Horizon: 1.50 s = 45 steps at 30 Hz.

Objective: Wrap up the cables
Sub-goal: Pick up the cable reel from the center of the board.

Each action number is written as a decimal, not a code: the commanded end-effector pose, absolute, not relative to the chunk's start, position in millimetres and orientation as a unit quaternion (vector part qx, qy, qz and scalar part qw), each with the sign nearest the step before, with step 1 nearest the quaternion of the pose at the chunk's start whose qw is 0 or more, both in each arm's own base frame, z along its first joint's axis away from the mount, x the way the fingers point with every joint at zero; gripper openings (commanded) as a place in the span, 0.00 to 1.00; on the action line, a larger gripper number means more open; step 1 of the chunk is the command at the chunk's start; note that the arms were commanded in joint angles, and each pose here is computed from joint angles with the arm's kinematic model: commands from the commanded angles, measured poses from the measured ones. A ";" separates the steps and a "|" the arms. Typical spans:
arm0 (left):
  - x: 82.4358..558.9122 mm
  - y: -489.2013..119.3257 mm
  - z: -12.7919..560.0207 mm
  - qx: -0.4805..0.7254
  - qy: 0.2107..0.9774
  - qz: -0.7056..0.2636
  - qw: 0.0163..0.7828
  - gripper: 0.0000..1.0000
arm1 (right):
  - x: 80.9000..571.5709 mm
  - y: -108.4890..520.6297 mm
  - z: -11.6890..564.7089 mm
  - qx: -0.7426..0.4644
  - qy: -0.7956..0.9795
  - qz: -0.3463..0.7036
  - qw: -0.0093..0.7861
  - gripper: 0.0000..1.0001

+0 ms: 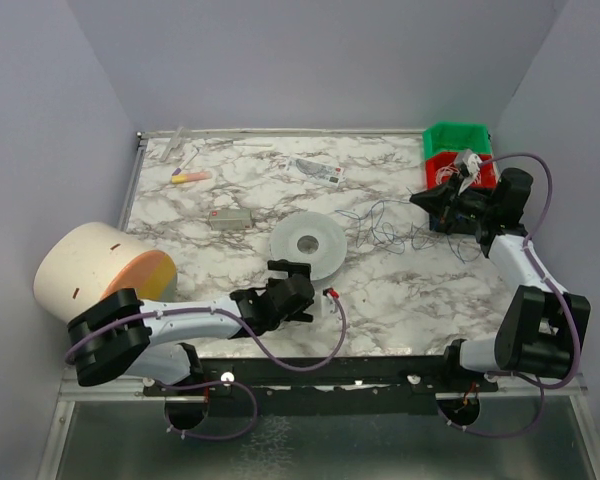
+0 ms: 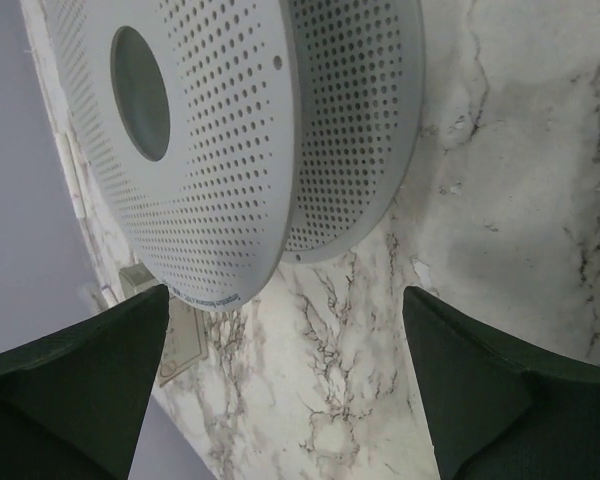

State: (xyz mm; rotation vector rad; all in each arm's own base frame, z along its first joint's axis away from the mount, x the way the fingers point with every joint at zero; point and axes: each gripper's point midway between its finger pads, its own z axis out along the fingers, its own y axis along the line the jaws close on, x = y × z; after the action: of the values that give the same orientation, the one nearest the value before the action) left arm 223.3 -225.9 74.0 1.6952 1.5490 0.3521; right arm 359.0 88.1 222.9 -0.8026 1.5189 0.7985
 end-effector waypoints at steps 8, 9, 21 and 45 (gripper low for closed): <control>255.2 -235.9 89.7 0.595 0.611 0.209 0.478 0.96 | 364.5 82.0 229.4 -0.343 0.652 0.331 0.590 0.01; 255.2 -237.4 86.7 0.597 0.613 0.207 0.475 0.94 | 364.2 82.0 230.0 -0.344 0.651 0.331 0.590 0.01; 271.6 -261.9 90.2 0.576 0.642 0.178 0.474 0.06 | 361.6 80.6 235.9 -0.359 0.649 0.315 0.593 0.00; 300.2 -254.2 164.4 0.618 0.690 -0.100 0.362 0.00 | 337.1 84.8 263.6 -0.433 0.620 0.282 0.590 0.00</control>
State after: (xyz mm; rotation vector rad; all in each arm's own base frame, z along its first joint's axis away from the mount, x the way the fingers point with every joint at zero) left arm 311.2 -262.4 169.8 1.5080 1.7079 -0.0578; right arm 340.5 85.4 256.7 -0.9920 1.4593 0.6474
